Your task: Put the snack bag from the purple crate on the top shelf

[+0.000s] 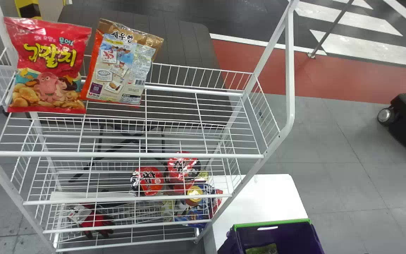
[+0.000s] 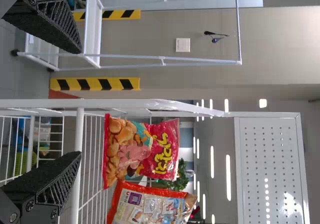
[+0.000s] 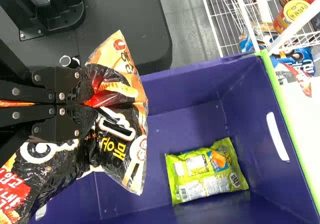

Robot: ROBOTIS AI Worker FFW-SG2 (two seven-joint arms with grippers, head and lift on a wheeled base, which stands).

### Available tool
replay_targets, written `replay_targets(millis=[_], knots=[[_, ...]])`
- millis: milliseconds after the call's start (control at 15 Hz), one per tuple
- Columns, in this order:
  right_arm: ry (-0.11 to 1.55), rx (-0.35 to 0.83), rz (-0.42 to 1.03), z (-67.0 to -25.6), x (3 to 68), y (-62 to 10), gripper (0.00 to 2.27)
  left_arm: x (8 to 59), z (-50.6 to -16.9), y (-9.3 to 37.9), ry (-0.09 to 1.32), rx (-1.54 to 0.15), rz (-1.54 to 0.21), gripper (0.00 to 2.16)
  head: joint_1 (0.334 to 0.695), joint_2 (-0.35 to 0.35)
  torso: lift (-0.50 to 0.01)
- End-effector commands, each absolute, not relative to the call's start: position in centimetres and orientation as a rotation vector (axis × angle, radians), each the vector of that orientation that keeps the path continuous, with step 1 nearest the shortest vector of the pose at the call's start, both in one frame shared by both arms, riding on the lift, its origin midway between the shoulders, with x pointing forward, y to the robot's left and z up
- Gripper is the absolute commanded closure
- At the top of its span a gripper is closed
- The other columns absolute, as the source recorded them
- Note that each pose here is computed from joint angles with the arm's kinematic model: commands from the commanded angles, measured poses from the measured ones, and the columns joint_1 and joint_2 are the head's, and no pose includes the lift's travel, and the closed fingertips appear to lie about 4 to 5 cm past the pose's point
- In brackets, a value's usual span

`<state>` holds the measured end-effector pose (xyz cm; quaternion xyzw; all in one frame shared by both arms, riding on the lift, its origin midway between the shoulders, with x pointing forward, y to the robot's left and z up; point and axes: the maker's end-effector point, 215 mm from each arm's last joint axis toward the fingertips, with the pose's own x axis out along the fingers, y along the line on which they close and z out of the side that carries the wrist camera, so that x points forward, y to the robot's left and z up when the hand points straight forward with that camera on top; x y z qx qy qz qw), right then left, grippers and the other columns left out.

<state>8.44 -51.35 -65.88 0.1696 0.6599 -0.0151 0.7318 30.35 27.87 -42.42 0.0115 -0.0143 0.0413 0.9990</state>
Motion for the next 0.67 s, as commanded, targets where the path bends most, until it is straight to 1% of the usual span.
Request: replay_targets(millis=[0,333,400,533,600], knots=[[1.451,0.377,-0.028,-65.8,8.5,-51.3,2.13,30.4,-42.5,27.8,-0.027,0.023,0.082,0.09,0.695,-0.350,0.010],[1.403,0.420,0.042,-65.2,9.7,-49.5,2.12,30.5,-42.6,27.8,-0.020,0.024,0.088,0.09,0.695,-0.350,0.000],[1.387,0.450,0.061,-64.7,10.3,-48.6,2.12,30.5,-42.4,27.9,-0.022,0.026,0.089,0.09,0.695,-0.350,0.000],[1.321,0.592,0.123,-62.8,11.9,-45.3,2.12,30.4,-42.1,27.8,-0.027,0.025,0.089,0.09,0.695,-0.350,0.000],[1.307,0.662,0.117,-61.8,12.4,-44.0,2.12,30.3,-42.1,27.8,-0.026,0.027,0.089,0.09,0.695,-0.350,0.000]])
